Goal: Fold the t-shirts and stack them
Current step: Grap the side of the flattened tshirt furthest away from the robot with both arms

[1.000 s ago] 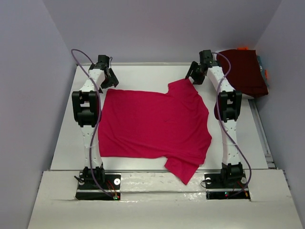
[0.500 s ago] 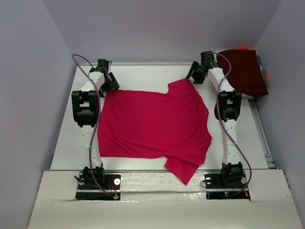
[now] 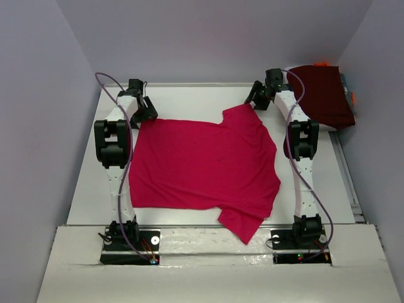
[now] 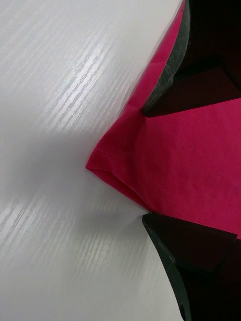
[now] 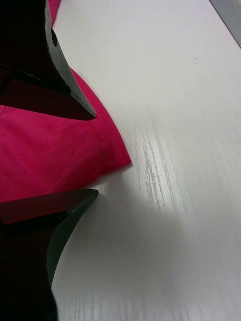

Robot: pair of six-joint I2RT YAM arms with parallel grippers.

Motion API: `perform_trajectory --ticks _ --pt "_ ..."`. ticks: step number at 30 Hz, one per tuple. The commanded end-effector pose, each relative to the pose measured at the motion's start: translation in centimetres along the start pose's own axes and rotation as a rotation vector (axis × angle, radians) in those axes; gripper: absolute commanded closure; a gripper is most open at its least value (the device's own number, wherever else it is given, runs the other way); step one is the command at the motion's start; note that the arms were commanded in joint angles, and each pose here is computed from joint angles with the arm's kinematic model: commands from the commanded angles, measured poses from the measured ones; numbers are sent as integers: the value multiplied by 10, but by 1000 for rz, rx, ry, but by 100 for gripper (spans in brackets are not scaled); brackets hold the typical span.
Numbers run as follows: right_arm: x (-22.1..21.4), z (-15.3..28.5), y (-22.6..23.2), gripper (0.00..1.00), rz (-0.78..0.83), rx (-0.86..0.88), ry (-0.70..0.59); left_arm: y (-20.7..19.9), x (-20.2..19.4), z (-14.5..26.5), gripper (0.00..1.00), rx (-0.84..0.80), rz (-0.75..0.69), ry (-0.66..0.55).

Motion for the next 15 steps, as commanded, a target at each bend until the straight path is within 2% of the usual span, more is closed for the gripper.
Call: perform_trajectory --ticks 1,3,5,10,12,15 --pt "-19 -17 -10 38 -10 17 51 7 -3 6 10 -4 8 19" --pt "-22 -18 -10 41 -11 25 63 7 -4 4 12 -5 8 21" --pt "-25 -18 -9 49 -12 35 74 7 -3 3 14 -4 8 19" --pt "-30 -18 -9 64 -16 39 91 4 -1 1 25 -11 9 17" --pt "-33 -19 -11 66 -19 36 101 2 3 1 28 -16 8 10" --pt "-34 -17 -10 69 -19 35 104 0 4 -2 37 -21 -7 10"
Point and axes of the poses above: each gripper's point midway between its finger pads, its own z axis back along the fingers, its own y axis along the line the jaws close on, x = y × z, the point moved 1 cm from there along z, back along the fingers, and after that the axes turned 5 degrees about z, right-handed, at the moved point
